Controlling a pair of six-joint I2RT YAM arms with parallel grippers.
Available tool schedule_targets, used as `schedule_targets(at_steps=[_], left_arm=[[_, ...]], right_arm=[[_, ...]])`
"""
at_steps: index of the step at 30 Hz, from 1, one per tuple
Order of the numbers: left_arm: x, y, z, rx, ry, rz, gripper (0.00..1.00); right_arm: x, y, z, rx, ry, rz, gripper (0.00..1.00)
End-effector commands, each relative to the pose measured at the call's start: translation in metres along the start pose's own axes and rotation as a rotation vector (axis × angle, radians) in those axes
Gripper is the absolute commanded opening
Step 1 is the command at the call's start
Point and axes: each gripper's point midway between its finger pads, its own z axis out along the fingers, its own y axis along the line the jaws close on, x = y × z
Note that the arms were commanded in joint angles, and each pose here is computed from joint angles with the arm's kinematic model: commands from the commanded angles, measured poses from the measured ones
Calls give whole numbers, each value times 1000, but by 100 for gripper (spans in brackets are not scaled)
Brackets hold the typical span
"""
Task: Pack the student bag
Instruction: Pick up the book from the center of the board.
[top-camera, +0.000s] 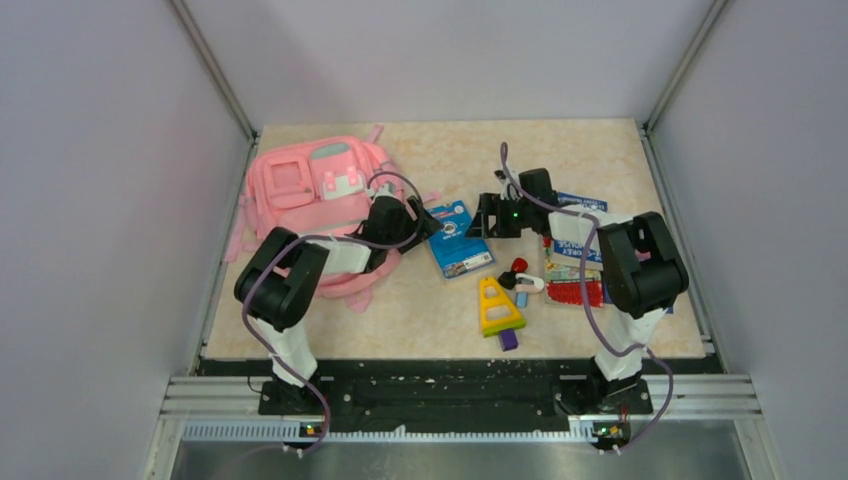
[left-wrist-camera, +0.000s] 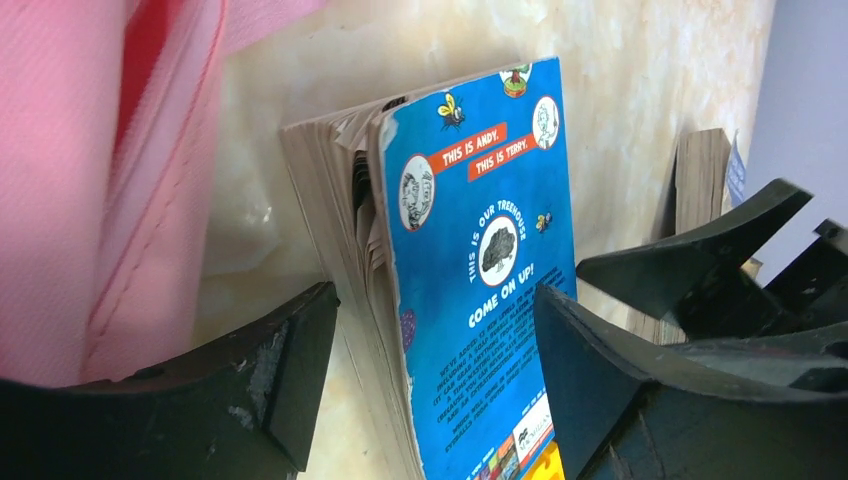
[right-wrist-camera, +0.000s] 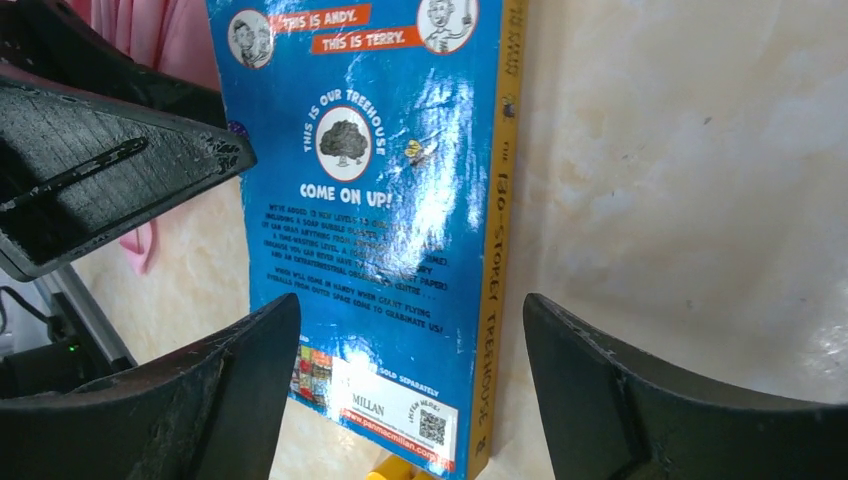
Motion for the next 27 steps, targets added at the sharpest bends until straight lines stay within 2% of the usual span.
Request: schedule_targets(at_steps=[1, 14, 20, 23, 27], left_arm=[[1, -18, 12, 69, 1, 18, 77], [-3, -100, -5, 338, -59, 91, 72], [-6, -116, -17, 376, -95, 87, 66], [-5, -106, -16, 331, -98, 73, 50], [-5, -92, -18, 267, -106, 72, 12]], right_arm=[[-3, 14, 4, -70, -27, 9, 79], [29, 32, 26, -133, 32, 45, 72], [31, 32, 30, -128, 38, 47, 69], [30, 32, 30, -125, 37, 48, 69], [27, 31, 27, -113, 27, 41, 68]])
